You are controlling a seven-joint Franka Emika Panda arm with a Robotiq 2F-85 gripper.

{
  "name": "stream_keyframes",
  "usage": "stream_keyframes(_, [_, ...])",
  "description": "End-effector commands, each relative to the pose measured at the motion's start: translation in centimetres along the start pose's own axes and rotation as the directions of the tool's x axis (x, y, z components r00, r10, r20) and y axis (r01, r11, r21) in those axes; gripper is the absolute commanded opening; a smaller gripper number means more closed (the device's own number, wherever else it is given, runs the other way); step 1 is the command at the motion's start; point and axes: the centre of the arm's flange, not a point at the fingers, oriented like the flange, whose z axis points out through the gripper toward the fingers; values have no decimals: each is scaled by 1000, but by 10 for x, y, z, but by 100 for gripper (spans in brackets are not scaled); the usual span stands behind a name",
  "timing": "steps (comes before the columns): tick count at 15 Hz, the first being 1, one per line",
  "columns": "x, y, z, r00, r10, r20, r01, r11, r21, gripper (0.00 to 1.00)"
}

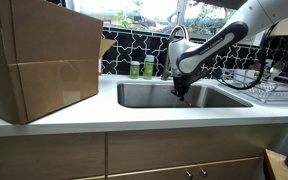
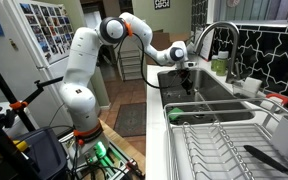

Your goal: Rinse the fork under the faucet

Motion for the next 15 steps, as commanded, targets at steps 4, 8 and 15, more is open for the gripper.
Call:
stream_keyframes(4, [-6,-15,1,1000,-28,4,28,999,44,1])
stream_keyframes(8, [-6,-40,0,999,-39,24,37,995,91,1])
stream_keyframes(15, [4,-73,16,998,15,57,-28,973,231,1])
